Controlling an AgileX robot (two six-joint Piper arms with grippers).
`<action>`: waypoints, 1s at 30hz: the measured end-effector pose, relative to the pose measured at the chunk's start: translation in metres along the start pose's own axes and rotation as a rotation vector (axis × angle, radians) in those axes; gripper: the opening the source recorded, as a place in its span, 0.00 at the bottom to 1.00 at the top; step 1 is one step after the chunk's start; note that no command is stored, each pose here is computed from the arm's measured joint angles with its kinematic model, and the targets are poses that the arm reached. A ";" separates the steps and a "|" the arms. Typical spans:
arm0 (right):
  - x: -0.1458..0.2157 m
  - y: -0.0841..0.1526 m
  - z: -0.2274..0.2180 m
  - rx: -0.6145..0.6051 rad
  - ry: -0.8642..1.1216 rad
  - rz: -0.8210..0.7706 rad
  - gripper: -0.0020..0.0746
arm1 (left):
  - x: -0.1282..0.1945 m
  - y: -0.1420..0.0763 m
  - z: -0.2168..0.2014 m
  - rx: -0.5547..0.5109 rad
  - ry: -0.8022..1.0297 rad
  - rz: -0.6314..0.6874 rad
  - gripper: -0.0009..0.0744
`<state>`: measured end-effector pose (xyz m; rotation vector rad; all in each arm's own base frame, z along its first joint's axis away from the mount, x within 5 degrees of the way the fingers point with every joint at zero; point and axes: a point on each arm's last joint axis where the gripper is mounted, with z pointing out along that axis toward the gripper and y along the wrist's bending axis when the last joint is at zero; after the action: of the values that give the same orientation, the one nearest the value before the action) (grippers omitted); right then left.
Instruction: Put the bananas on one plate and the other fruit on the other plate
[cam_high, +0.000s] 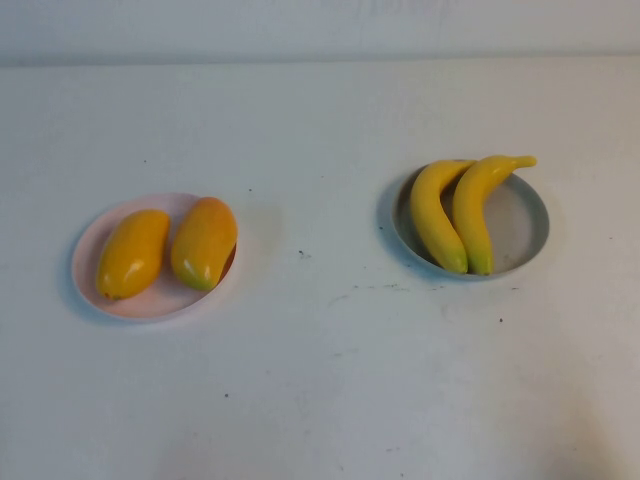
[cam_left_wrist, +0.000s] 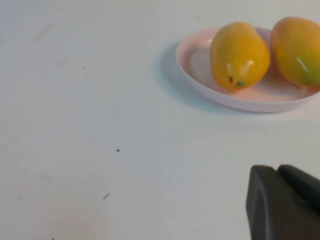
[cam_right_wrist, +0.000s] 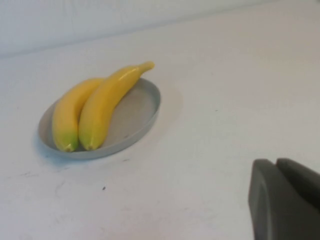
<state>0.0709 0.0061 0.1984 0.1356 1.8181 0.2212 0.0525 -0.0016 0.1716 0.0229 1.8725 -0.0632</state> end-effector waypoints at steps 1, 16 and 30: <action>0.004 -0.001 -0.002 0.003 -0.022 0.002 0.01 | 0.000 0.000 0.000 0.000 0.000 0.000 0.01; 0.018 -0.006 -0.011 0.016 -0.078 -0.085 0.01 | 0.000 0.000 0.000 0.000 0.000 0.000 0.01; 0.026 -0.009 -0.011 0.046 0.020 -0.148 0.01 | 0.000 0.000 0.000 0.000 0.000 0.000 0.01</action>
<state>0.0535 0.0017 0.1744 0.0310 1.8447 0.0770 0.0525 -0.0016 0.1716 0.0224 1.8725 -0.0635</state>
